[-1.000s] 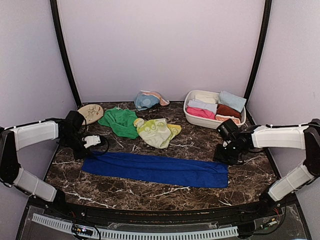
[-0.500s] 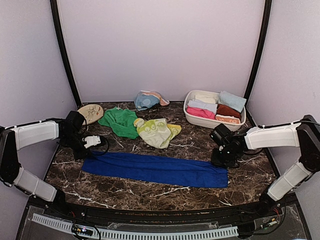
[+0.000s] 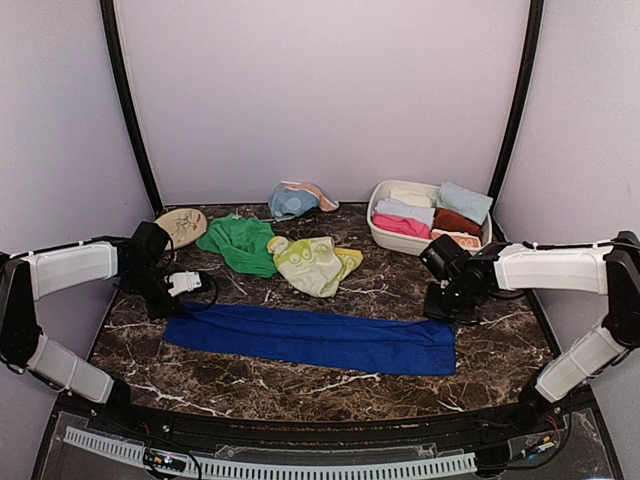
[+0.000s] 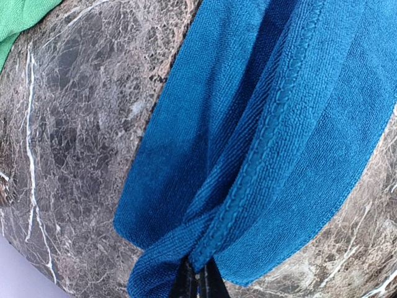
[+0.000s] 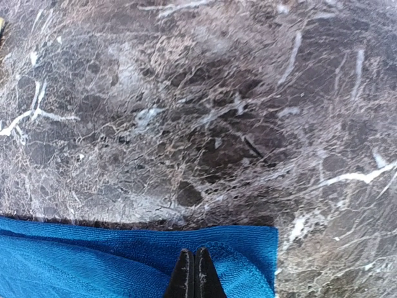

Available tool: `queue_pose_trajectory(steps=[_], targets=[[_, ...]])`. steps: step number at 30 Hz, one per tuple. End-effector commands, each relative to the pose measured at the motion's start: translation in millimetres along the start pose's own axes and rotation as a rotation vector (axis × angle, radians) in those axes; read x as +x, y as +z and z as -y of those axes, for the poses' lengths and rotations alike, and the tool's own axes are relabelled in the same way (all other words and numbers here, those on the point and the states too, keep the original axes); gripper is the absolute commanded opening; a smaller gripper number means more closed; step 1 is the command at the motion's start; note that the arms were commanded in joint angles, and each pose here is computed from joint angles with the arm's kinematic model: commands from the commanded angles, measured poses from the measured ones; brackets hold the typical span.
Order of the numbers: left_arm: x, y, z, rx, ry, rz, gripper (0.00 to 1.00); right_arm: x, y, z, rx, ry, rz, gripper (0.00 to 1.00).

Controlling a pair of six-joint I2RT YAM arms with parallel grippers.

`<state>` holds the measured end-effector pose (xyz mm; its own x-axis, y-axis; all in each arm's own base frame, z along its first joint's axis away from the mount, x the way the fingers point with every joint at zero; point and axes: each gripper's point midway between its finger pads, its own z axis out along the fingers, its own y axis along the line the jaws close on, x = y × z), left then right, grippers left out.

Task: Roll the towels
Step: Smooth out the towel at the center of the board.

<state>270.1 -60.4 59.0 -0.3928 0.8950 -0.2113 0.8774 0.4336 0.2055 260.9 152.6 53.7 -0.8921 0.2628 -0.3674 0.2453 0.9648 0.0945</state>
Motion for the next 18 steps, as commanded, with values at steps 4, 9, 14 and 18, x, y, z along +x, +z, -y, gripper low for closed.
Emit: queue_pose_trajectory(steps=[4, 9, 14, 18], targets=[[-7.1, -13.0, -19.5, -0.071, -0.002, 0.001, 0.00, -38.8, -29.5, 10.9, 0.036, -0.003, 0.098, 0.00], [-12.1, -18.9, -28.2, -0.095, -0.011, 0.013, 0.00, -49.9, -39.3, 19.9, 0.028, 0.020, 0.122, 0.00], [-14.9, -19.1, -33.9, -0.108, -0.021, 0.012, 0.00, -59.8, -44.8, 21.1, 0.000, 0.040, 0.141, 0.00], [-17.1, -17.8, -45.3, -0.147, -0.035, 0.008, 0.00, -67.4, -46.4, 17.3, -0.009, 0.040, 0.145, 0.00]])
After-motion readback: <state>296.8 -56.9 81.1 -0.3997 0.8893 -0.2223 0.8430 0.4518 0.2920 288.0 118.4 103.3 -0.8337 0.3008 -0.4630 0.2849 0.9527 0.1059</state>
